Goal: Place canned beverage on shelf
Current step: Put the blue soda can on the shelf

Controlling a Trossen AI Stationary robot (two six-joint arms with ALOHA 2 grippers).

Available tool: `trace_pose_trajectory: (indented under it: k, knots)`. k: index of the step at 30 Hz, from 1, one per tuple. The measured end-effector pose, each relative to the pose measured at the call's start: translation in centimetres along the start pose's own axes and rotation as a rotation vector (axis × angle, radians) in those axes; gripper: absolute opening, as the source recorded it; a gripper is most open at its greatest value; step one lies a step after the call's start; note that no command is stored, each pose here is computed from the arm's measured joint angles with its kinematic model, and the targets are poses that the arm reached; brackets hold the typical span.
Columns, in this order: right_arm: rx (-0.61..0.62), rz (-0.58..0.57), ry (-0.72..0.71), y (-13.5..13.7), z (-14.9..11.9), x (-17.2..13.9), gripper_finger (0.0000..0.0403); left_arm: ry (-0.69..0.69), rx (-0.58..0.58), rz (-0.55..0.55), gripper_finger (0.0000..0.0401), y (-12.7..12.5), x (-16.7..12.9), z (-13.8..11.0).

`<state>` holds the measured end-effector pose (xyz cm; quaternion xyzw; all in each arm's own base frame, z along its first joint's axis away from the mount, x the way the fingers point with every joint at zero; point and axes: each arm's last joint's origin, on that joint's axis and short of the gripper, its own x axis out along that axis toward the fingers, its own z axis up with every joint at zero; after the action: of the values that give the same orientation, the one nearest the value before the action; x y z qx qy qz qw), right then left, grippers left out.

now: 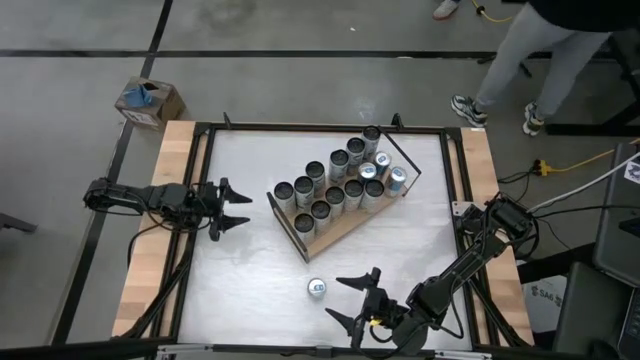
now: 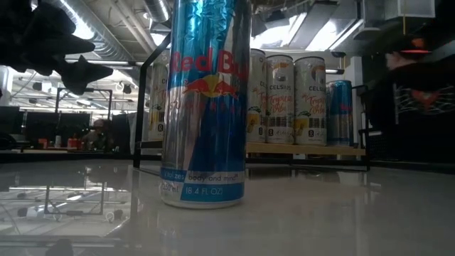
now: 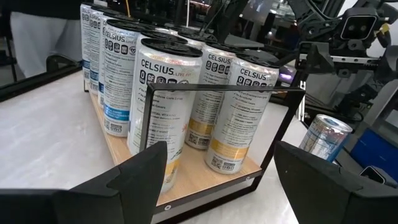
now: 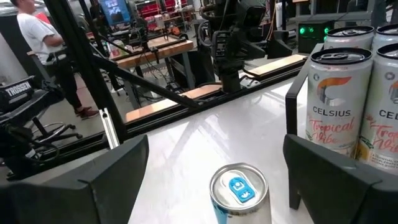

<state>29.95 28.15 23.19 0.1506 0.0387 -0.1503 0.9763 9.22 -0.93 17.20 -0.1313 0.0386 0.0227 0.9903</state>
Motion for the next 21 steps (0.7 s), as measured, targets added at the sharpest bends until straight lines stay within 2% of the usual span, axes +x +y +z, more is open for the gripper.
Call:
trace_pose_trajectory:
  k: [12, 21]
  knots:
    - [0.013, -0.067, -0.041, -0.2, 0.1, 0.0, 0.0360, 0.000, 0.000, 0.000, 0.0289, 0.0, 0.0, 0.0]
    - [0.083, -0.084, -0.039, -0.2, -1.6, 0.4, 0.0360, 0.000, 0.000, 0.000, 0.0289, 0.0, 0.0, 0.0]
